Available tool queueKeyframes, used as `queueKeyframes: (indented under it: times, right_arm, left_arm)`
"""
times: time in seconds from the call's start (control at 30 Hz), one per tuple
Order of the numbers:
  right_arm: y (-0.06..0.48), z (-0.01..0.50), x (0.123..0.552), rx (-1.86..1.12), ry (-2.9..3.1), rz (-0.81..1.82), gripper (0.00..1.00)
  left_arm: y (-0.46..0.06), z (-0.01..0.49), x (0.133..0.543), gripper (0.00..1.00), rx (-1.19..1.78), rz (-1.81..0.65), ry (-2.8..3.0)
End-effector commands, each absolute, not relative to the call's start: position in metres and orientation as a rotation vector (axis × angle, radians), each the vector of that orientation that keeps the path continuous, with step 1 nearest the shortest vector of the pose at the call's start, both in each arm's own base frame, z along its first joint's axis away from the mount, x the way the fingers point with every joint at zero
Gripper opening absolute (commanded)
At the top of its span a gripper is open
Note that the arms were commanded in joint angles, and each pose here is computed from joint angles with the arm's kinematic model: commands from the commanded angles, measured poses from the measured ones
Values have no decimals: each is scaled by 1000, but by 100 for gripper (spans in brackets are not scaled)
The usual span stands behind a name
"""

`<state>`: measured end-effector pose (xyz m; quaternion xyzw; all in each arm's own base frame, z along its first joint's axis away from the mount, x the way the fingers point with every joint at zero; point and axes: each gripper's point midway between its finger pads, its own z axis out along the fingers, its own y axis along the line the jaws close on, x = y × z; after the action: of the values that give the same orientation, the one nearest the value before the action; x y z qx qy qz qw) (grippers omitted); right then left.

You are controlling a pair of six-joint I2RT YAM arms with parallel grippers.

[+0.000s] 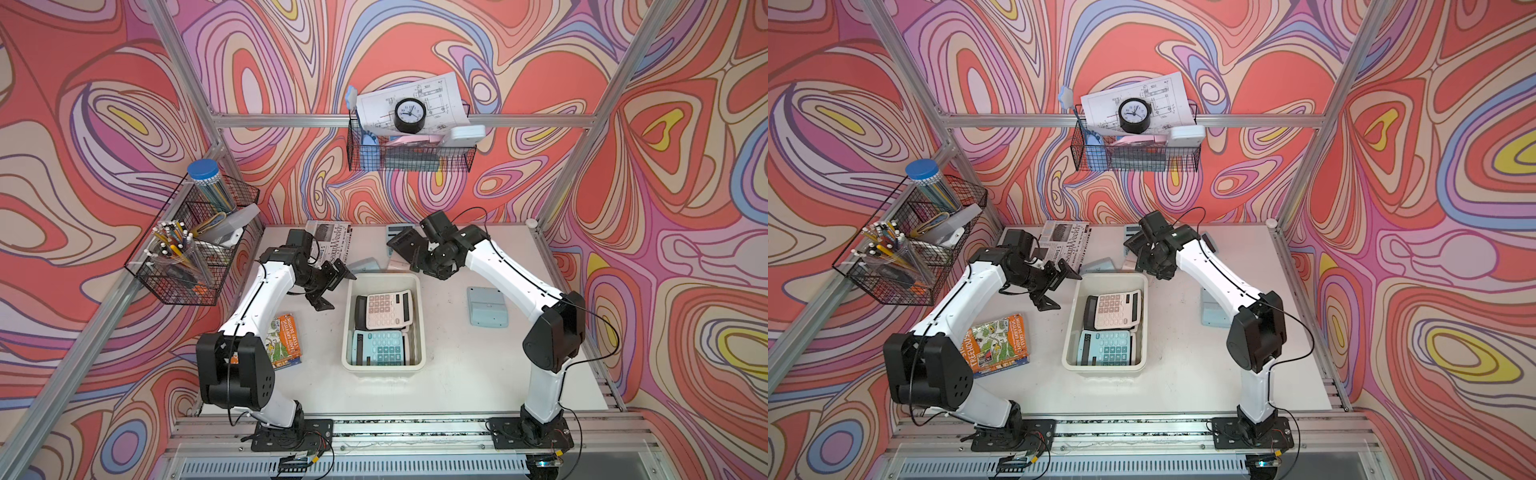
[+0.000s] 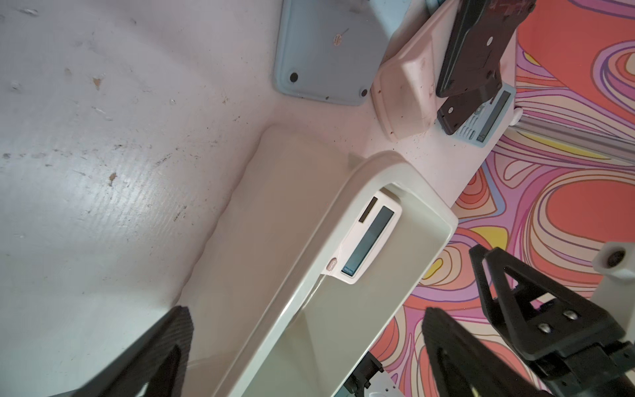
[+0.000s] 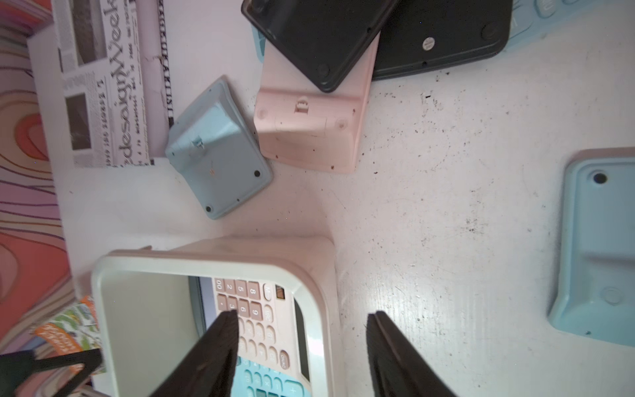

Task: Put the calculator in the storage box
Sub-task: Place the calculator in the storage box.

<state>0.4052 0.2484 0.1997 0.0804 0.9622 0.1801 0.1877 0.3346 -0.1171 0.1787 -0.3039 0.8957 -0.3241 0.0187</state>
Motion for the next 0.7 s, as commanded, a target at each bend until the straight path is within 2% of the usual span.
queueKeyframes:
  times: [0.0, 0.4, 0.67]
  right_arm:
    - [248, 211, 413, 197, 2666, 644, 66]
    - [184, 192, 434, 402, 2664, 718, 72]
    - [126, 179, 430, 589, 2676, 562, 74]
  left_arm:
    - [-125, 173, 339, 98, -973, -1065, 2787]
    - [-112, 180, 373, 98, -898, -902, 2819]
    - [-115, 186, 404, 99, -889, -906, 2800]
